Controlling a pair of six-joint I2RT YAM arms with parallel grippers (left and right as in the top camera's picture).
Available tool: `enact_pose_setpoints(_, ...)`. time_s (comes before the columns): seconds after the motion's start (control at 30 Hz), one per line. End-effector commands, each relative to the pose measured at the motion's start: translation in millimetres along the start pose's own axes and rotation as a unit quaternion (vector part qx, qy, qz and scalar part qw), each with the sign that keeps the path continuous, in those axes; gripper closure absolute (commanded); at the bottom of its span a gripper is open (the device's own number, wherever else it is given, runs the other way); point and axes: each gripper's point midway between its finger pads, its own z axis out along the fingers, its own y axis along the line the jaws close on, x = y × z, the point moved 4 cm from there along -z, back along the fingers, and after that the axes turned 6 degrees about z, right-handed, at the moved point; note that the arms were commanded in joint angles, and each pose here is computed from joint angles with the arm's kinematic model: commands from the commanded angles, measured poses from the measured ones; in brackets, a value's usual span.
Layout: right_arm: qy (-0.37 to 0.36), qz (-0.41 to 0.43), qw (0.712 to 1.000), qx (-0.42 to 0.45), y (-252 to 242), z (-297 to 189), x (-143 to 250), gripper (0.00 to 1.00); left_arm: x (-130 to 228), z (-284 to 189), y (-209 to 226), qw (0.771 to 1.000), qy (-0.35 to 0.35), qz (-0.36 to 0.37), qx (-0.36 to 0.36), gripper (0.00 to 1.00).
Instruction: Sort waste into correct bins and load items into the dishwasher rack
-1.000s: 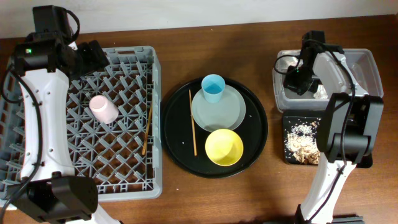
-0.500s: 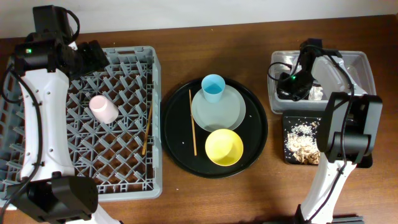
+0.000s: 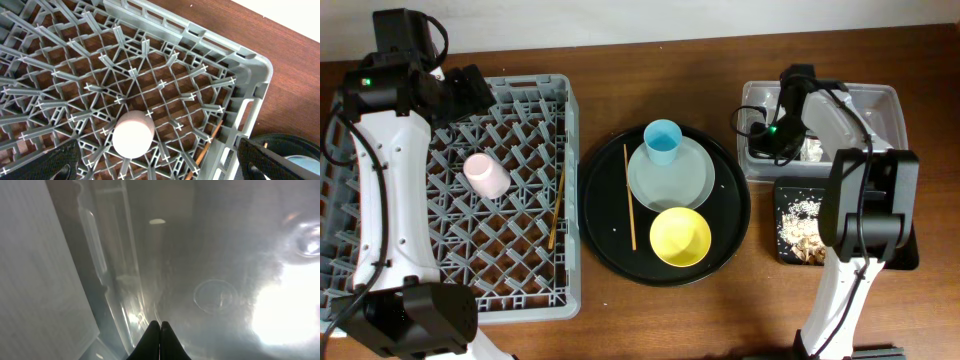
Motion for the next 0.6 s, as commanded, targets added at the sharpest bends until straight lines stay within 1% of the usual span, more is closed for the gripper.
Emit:
enact_pose_setpoints(0.0,-0.039,0.004,0.999,0.004,-4.7,-38.5,-20.0,0.91,-3.9,-12.6,1.5,1.0,-0.015,0.004,0.007,0.01)
enact_pose_setpoints(0.07,-0.07,0.005,0.998,-0.001,-1.6,-74.1,-30.4,0.84,-3.9,-12.6,1.5,1.0,-0.015,0.004,0.007,0.01)
enact_pose_setpoints(0.13,-0.101,0.002,0.995,-0.007,3.3,-107.8,-37.5,0.8,-3.9,-12.6,1.5,1.0,-0.015,0.004,0.007,0.01)
enact_pose_setpoints(0.2,-0.127,0.002,0.992,-0.011,9.2,-150.4,-36.9,0.79,-3.9,-12.6,1.5,1.0,-0.015,0.004,0.007,0.01)
enact_pose_setpoints(0.23,-0.128,0.005,0.992,-0.011,9.9,-164.0,-32.6,0.79,-3.9,-12.6,1.5,1.0,-0.015,0.004,0.007,0.01)
enact_pose_setpoints(0.27,-0.126,0.008,0.992,-0.009,9.6,-175.8,-27.0,0.8,-3.9,-12.6,1.5,1.0,-0.015,0.004,0.007,0.01)
enact_pose_setpoints(0.33,-0.1,0.042,0.994,0.013,-4.2,-196.4,-5.4,0.89,-3.9,-12.6,1.5,1.0,-0.015,0.004,0.007,0.01)
enact_pose_setpoints(0.4,-0.082,0.07,0.994,0.026,-17.2,-202.7,6.7,0.92,-3.9,-12.6,1.5,1.0,-0.015,0.004,0.007,0.01)
enact_pose_setpoints(0.43,-0.07,0.084,0.994,0.028,-25.6,-206.1,13.7,0.94,-3.9,-12.6,1.5,1.0,-0.015,0.004,0.007,0.01)
enact_pose_setpoints(0.47,-0.069,0.096,0.993,0.025,-34.2,-209.2,16.8,0.96,-3.9,-12.6,1.5,1.0,-0.015,0.004,0.007,0.01)
enact_pose_setpoints(0.57,-0.05,0.117,0.991,0.027,-48.2,-209.2,36.1,0.95,-3.9,-12.6,1.5,1.0,-0.015,0.004,0.007,0.01)
